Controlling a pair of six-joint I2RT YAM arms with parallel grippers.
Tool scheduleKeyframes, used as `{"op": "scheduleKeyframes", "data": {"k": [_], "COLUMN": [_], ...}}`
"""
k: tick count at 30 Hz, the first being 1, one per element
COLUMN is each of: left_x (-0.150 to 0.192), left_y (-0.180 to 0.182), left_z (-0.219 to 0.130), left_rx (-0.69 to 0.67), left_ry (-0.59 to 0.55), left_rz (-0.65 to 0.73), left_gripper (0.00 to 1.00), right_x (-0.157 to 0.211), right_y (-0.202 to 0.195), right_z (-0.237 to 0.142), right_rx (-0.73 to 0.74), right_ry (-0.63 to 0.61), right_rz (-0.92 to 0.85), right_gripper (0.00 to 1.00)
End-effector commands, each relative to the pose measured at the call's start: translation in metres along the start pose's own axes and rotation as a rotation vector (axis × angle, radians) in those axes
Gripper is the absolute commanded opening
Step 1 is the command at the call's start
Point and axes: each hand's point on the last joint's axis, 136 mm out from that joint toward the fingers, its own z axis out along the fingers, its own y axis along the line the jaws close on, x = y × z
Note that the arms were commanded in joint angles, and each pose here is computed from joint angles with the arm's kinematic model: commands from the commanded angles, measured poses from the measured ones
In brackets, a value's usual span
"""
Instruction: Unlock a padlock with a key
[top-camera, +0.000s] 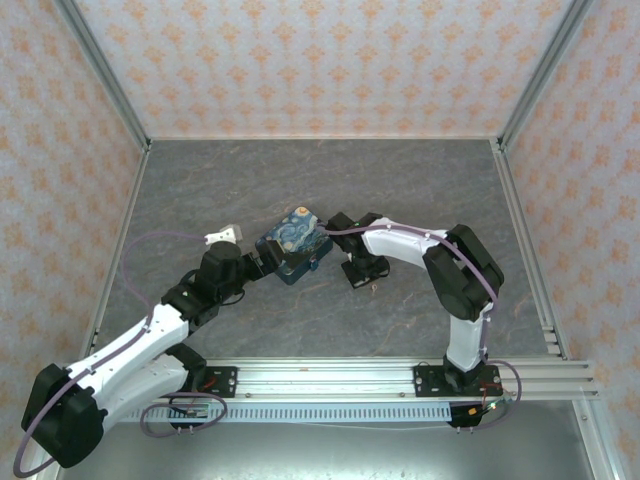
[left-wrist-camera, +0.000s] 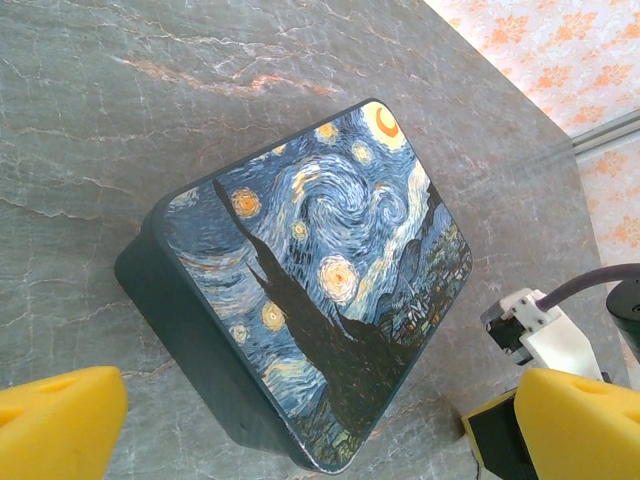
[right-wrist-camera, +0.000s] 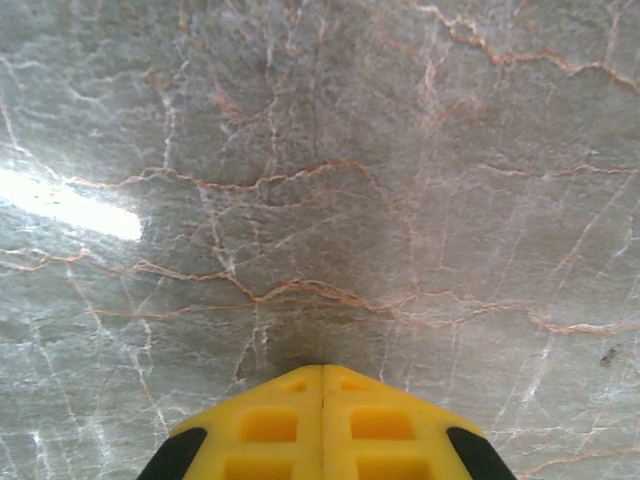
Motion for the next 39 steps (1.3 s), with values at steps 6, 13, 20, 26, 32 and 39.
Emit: {"op": "scheduleKeyframes", "data": {"k": [6, 13, 20, 26, 32, 39], "left_x": [-0.004, -0.004, -0.003, -0.001, 0.001, 0.001], "left_y": [-0.003, -0.003, -0.003, -0.001, 0.001, 0.002], "left_z": [-0.007, -0.006, -0.002, 0.001, 0.001, 0.0], "left_rx": [-0.003, -0.003, -0.009, -0.017, -0.021, -0.02], "left_ry": [-0.013, -0.014, -0.008, 0.001, 0.005, 0.005], "left_rz": [0.017, 0.016, 0.018, 0.02, 0.018, 0.017], "left_gripper": [1.0, 1.0, 1.0, 1.0, 1.0, 1.0], "right_x": [0.001, 0.019, 0.032, 0.034, 0.037, 0.036], "right_y": [-0.012, -0.021, -0.015, -0.012, -0.008, -0.003], "right_z": [-0.024, -0.029, -0.011, -0.004, 0.004, 0.015], "right_rx": [0.028, 0.066, 0.037, 0.03, 0.011, -0.006], "right_ry": [-0.06, 0.002, 0.05, 0.078, 0.102, 0.112], "right_rz": [0.023, 0.002, 0.012, 0.009, 0.001, 0.008], "right_gripper": [0.03, 0.2, 0.26, 0.28, 0.31, 0.31]}}
